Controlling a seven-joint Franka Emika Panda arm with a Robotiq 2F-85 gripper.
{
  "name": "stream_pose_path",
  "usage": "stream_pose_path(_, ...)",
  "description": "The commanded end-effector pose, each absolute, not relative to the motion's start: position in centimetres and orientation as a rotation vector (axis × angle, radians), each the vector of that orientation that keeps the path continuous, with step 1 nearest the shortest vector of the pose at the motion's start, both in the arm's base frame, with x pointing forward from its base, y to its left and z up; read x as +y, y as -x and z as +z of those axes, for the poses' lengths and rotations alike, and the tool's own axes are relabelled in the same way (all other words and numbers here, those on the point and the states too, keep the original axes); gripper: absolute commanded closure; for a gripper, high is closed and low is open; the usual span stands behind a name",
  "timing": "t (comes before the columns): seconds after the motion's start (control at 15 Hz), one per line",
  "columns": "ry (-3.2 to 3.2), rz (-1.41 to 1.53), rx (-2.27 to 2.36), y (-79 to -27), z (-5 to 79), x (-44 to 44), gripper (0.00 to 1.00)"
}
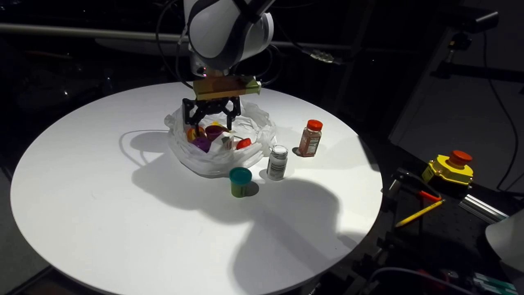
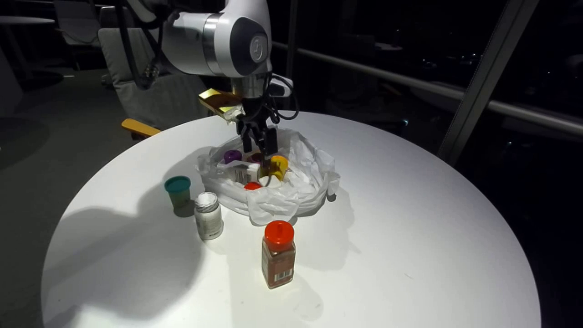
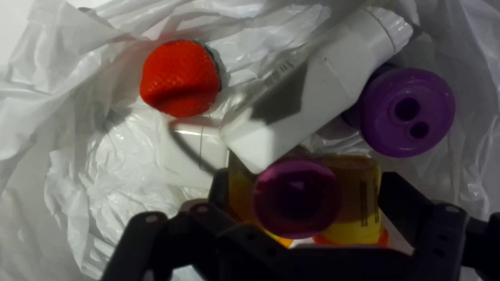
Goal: Remove all the objects from the white plastic bag and put them on the table
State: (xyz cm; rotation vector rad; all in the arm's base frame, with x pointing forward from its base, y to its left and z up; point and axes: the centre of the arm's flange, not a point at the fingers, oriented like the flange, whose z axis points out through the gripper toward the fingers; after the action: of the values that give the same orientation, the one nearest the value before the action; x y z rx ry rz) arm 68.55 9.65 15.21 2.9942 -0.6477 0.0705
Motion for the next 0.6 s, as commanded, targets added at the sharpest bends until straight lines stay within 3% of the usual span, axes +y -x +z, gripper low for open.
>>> stream_pose_path(0.0,-3.001,0.055,-0.61,-69.4,15.1,9.1,0.27)
stream_pose_path(0.13,-3.002,0.054,-0.593,-69.3,15.1,9.1,0.37)
stream_pose_path(0.4,-3.006,0.055,-0.577,-69.0,15.4,9.4,0.7)
stream_pose_path(0.53,-2.994,0.073,-0.579,-68.8,16.3,9.7,0.72)
